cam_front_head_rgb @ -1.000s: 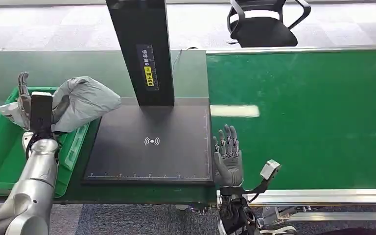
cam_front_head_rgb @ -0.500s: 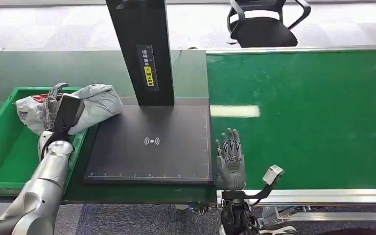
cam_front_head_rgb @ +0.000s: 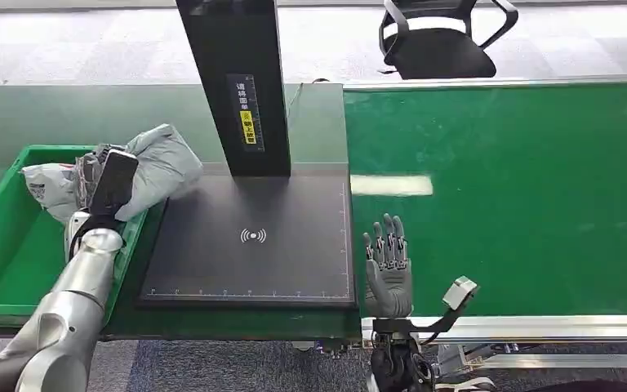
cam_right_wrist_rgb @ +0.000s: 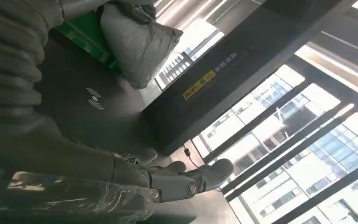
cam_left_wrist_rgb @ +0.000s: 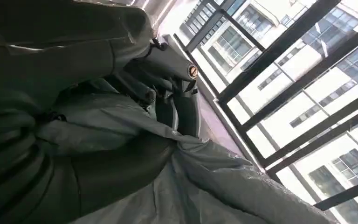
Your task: Moved the parcel from conveyor to table for the left to box.
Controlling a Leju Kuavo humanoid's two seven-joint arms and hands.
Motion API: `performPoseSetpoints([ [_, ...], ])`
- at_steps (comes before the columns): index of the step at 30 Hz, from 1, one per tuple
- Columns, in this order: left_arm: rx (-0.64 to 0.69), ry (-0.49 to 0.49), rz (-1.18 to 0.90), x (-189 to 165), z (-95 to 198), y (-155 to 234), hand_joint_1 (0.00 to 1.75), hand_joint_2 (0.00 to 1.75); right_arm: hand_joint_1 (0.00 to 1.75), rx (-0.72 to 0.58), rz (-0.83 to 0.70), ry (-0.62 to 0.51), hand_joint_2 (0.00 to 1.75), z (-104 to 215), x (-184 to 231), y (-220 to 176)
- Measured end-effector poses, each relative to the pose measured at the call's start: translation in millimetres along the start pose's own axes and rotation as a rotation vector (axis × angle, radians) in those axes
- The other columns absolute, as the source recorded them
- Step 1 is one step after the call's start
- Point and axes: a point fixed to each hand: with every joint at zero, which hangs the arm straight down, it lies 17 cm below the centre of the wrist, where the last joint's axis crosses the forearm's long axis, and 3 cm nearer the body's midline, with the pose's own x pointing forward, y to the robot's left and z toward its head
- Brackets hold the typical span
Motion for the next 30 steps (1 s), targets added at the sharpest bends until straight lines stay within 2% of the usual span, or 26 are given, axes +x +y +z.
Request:
performPoseSetpoints([
  [6,0.062,0.002,0.032,1.4,-15.2,28.9,1.75,1.75,0.0,0.002,0.004,0.0,1.75,-0.6,2.1,-0.8],
  [17,0.264,0.101,0.019,-22.7,-56.1,148.6,1.75,1.75,0.0,0.004,0.007,-0.014,1.75,-2.8,9.4,-2.0],
  [25,0.365,0.204,-0.005,-63.3,-50.8,203.9,1.75,1.75,0.0,-0.002,0.012,-0.032,1.75,-3.0,18.1,-3.1],
  [26,0.37,0.219,-0.007,-71.0,-47.6,207.6,1.57,1.75,0.0,-0.003,0.011,-0.034,1.75,-2.8,19.5,-3.4],
  [27,0.372,0.228,-0.008,-77.5,-44.3,209.0,0.16,1.75,0.0,-0.005,0.006,-0.039,1.75,-2.6,21.1,-3.5],
  [28,0.369,0.235,-0.008,-84.1,-40.4,208.4,0.16,1.75,0.0,-0.007,0.001,-0.042,1.75,-2.0,22.8,-3.5],
  [29,0.358,0.238,-0.007,-90.0,-36.5,205.0,0.0,1.75,0.0,-0.008,-0.002,-0.045,1.75,-1.5,24.4,-3.2],
  [30,0.347,0.24,-0.007,-95.1,-32.7,201.4,0.0,1.75,0.0,-0.009,-0.004,-0.047,1.75,-1.2,25.5,-3.0],
])
